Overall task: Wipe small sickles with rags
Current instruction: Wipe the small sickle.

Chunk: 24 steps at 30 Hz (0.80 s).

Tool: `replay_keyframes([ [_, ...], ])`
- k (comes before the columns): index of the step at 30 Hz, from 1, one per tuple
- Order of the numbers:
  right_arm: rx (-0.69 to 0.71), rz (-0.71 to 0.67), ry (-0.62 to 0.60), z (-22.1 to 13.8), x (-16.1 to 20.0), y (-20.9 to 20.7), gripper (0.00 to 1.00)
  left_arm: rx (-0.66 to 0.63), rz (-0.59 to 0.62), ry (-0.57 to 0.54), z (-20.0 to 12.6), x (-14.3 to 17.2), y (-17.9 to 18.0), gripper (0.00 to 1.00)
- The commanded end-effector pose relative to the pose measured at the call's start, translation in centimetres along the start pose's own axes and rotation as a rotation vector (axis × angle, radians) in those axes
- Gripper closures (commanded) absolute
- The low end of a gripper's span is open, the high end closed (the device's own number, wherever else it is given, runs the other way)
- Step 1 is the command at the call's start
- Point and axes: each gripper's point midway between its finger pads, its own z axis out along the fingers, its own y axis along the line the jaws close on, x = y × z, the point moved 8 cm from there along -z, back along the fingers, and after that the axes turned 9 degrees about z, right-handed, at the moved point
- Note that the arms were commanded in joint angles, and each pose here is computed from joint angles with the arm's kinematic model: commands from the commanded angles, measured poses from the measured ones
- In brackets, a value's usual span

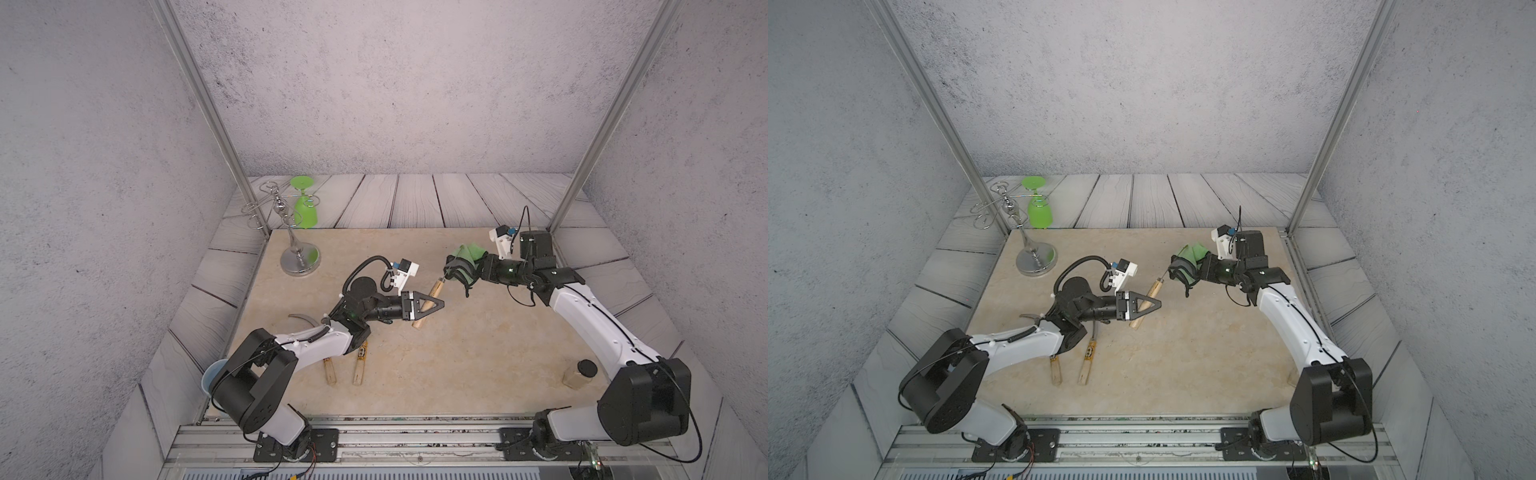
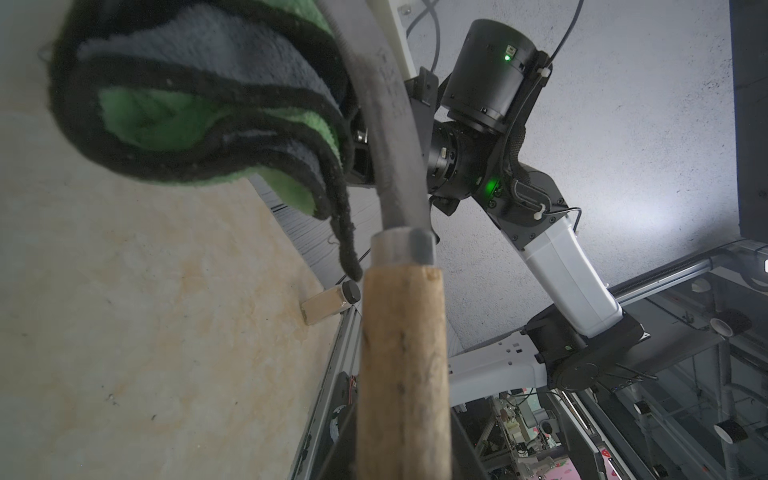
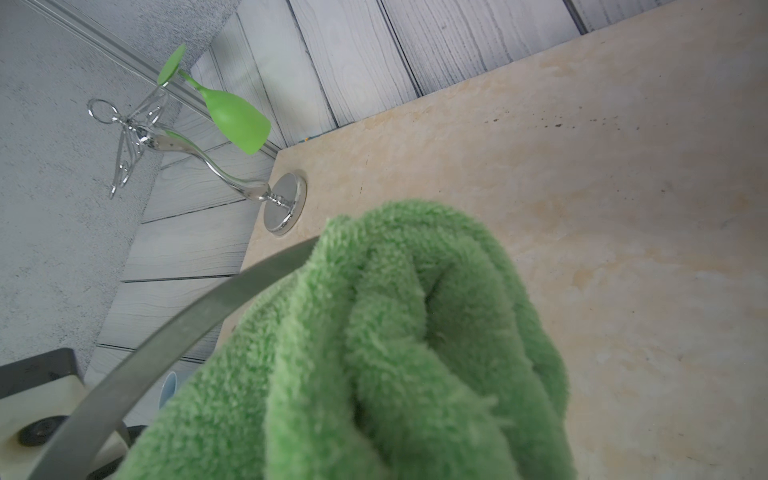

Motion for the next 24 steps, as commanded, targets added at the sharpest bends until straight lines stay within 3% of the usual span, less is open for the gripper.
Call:
replay_keyframes([
  [1,0.099,0.006,0.116,0.6,2.0,-1.5,0.86,-0.025,0.181,-0.188,-1.5,-3.1,-1.5,1.0],
  [13,0.243,-0.046,0.097,0.1,1.7,-3.1,0.87,0.004,0.175,-0.201,-2.3,-3.0,-2.3,1.0],
  [19,-0.024,-0.012,0.026,-0.4,0.0,-0.7,0.87,-0.016,0.13,-0.179,-2.4,-1.7,-0.7,1.0],
  [24,-0.261,0.056,-0.079,-2.9,-3.8,1.0,0.88,0.035,0.104,-0.186,-2.3,-1.2,-0.2,1.0],
])
